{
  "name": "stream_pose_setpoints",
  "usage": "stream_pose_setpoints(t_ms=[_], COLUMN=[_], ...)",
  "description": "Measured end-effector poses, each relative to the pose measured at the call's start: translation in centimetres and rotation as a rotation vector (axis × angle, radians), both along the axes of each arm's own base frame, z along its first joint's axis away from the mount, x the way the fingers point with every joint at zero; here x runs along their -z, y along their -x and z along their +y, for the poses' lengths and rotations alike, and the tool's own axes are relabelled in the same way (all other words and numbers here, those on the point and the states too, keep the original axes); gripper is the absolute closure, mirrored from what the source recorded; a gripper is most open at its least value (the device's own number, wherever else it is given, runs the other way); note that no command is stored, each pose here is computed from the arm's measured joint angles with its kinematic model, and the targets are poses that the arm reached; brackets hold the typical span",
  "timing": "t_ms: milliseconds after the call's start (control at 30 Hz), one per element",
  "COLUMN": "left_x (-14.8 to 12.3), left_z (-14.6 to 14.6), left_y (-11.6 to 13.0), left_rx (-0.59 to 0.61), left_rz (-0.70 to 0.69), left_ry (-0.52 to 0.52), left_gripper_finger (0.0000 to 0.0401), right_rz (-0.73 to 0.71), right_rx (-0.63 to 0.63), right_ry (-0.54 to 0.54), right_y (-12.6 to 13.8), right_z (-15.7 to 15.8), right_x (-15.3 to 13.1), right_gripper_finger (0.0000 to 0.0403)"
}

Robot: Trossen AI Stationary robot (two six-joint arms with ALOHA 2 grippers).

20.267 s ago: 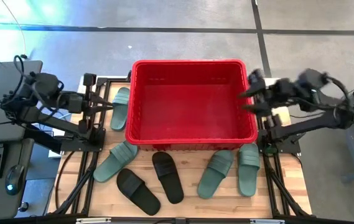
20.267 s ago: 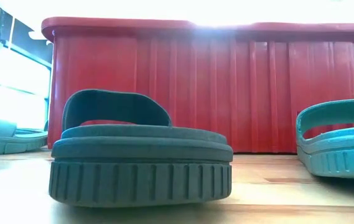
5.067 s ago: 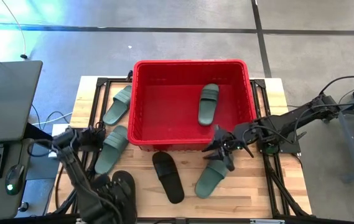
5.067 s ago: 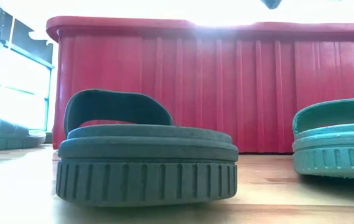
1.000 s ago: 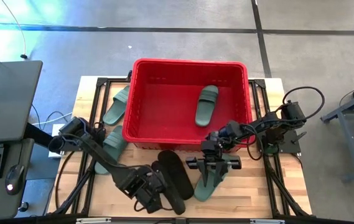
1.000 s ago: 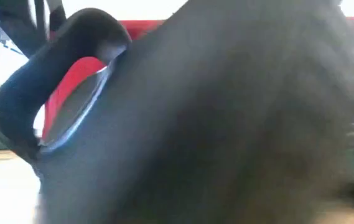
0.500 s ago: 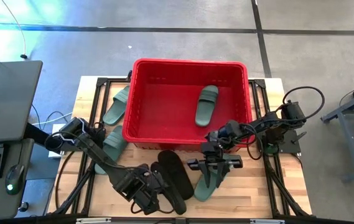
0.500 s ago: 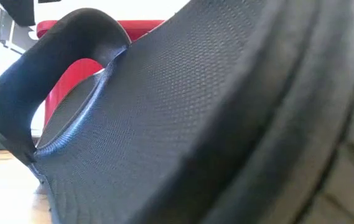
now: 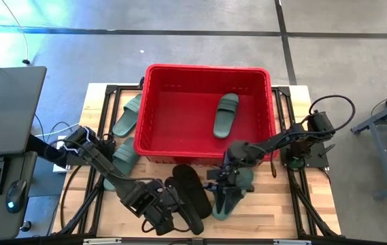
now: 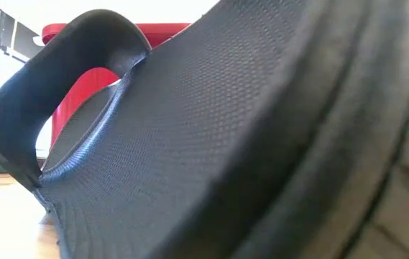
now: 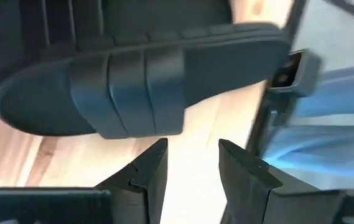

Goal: Pick and place slides into bin
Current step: Put the green slide into the red bin

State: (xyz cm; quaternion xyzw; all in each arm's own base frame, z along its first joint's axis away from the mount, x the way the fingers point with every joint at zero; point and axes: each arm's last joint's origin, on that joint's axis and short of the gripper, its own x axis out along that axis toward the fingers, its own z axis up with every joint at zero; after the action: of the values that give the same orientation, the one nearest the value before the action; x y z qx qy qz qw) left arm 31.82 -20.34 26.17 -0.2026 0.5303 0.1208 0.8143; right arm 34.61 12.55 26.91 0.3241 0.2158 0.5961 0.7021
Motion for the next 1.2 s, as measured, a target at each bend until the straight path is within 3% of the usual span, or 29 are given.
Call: stream_pose_setpoints(t_ms=[200, 433, 767, 967, 1200], left_x=[-3.1, -4.0, -3.8, -3.8, -3.8], left_z=[0.8, 1.4, 1.8, 1.7, 1.7], left_y=[1.4, 2.2, 2.5, 2.6, 2.6], left_rx=[0.090, 0.217, 0.291, 0.359, 0.402], left_rz=[-0.091, -0.090, -0.051, -0.045, -0.045], left_ry=[-0.040, -0.117, -0.206, -0.218, -0.239], left_gripper_finger=[0.0274, 0.0274, 0.0274, 0.0274, 0.0274], right_rz=[0.131, 0.422, 0.349, 0.484, 0.671], right_rx=[0.150, 0.564, 0.980, 0.972, 0.929], right_ry=[0.121, 0.231, 0.342, 0.532, 0.544], right_y=[0.0, 0.4, 1.5, 3.2, 5.1], right_z=[1.3, 3.3, 5.5, 6.4, 8.0], right_x=[2.4, 4.6, 5.1, 7.1, 8.0], right_gripper_finger=[0.0275, 0.0275, 0.0275, 0.0275, 0.0289])
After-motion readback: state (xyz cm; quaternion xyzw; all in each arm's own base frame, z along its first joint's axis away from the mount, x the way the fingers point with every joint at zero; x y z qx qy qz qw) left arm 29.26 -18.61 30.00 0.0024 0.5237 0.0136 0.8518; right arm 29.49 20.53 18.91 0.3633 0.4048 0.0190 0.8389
